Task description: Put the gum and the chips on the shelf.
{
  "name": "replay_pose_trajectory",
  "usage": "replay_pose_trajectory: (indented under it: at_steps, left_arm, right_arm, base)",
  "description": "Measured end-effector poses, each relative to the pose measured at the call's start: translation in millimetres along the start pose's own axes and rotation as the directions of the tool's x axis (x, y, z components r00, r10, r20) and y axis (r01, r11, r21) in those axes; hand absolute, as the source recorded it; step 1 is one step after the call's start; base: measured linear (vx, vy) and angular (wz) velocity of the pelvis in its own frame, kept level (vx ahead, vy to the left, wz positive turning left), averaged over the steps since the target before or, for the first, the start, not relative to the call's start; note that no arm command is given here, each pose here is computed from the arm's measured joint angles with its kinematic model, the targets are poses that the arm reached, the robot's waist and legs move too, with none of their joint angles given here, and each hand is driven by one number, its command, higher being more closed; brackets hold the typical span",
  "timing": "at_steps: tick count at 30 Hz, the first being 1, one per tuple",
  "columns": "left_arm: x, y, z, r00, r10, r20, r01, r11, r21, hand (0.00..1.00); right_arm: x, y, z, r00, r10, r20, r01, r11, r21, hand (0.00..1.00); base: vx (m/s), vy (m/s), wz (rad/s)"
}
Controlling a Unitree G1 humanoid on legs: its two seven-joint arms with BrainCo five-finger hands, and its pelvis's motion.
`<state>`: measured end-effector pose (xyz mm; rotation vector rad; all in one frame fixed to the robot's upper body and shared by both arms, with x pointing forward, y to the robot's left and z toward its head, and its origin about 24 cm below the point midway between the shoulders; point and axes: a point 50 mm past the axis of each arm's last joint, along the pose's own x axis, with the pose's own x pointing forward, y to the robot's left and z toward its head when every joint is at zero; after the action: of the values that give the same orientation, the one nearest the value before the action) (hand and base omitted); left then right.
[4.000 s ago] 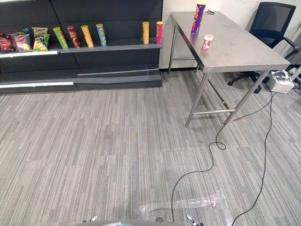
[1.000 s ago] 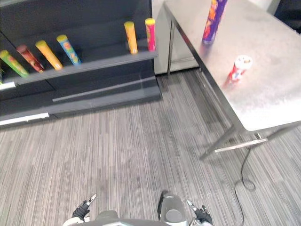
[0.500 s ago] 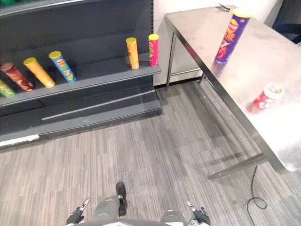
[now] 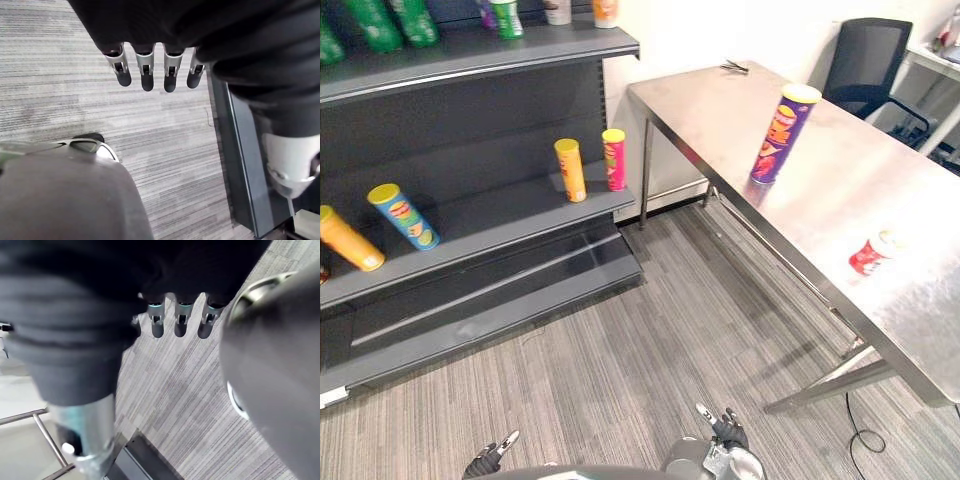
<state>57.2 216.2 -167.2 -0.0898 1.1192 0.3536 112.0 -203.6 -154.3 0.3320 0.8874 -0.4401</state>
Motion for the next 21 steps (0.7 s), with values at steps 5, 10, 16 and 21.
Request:
replay_pose_trajectory:
  at_steps: [5,10,16,21]
  left_arm:
    - [0,-10,-4,0.999,-0.028,-0.020,0.028,0.999,0.019,0.00]
    - [-1,-13,-2,0.999,-0.040,-0.008,0.040,0.999,-0.008,0.00]
    - [1,-9,4,0.999,-0.033,0.007,0.033,0.999,-0.004,0.00]
    - [4,-7,19,0.999,-0.020,0.050,0.021,1.000,-0.019,0.00]
  right_arm:
    - [1,-8,5,1.000,-0.006,0.004,0.006,0.998,-0.070,0.00]
    - [0,-10,2,1.000,-0.003,-0.007,0.002,0.996,-0.090,0.00]
    - [-2,-12,-2,1.000,-0.015,-0.015,0.014,0.998,-0.061,0.00]
    - [-3,-17,-3,0.999,-0.042,-0.016,0.042,0.999,0.005,0.00]
  base:
    - [0.07,-0.121,-0.45]
    - [-0.05,-0.034,-0.03]
    - [-0.04,0.001,-0.30]
    - [0.03,-0.075,-0.73]
